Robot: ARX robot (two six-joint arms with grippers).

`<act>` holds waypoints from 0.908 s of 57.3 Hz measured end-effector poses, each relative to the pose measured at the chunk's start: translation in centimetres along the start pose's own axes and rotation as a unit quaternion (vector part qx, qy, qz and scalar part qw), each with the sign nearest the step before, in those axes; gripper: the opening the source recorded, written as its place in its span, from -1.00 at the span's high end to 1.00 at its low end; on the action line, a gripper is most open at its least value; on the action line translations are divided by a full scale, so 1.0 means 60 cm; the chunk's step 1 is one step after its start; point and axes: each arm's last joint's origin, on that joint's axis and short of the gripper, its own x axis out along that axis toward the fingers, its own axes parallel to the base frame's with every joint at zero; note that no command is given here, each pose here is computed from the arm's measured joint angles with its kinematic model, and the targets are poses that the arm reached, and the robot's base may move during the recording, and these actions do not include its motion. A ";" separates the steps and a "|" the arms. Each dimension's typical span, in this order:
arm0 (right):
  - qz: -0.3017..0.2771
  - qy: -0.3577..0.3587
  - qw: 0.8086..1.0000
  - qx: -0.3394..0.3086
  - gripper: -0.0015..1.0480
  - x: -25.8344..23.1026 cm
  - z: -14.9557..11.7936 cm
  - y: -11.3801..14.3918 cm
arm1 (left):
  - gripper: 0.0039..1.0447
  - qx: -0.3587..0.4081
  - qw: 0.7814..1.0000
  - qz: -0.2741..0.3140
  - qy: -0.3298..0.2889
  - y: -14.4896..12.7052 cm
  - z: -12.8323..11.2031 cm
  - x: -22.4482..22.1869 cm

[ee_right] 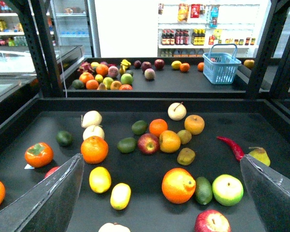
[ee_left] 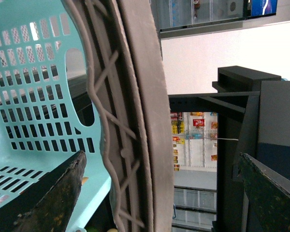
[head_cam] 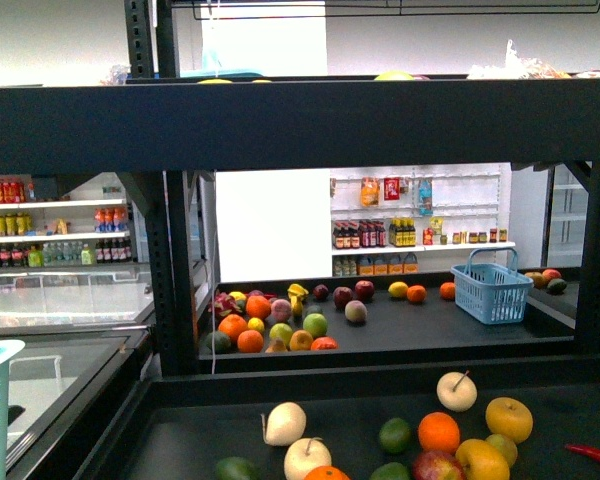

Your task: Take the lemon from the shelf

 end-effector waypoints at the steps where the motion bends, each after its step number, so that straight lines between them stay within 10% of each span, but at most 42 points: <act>1: 0.000 0.000 1.000 0.000 -0.86 0.000 0.000 0.000 | -0.85 0.000 1.000 0.001 -0.002 0.001 0.001 0.002; 8: 0.000 0.000 1.000 0.000 -0.86 0.000 0.000 0.000 | -0.69 0.000 1.000 0.003 -0.007 0.002 0.002 0.005; 24: 0.000 0.000 1.000 0.000 -0.86 0.000 0.000 0.000 | 0.61 0.006 1.000 0.012 -0.018 0.006 0.001 0.002; 52: 0.000 0.000 1.000 0.000 -0.86 0.000 0.000 0.000 | 0.67 0.066 0.992 -0.046 0.102 -0.083 -0.069 -0.051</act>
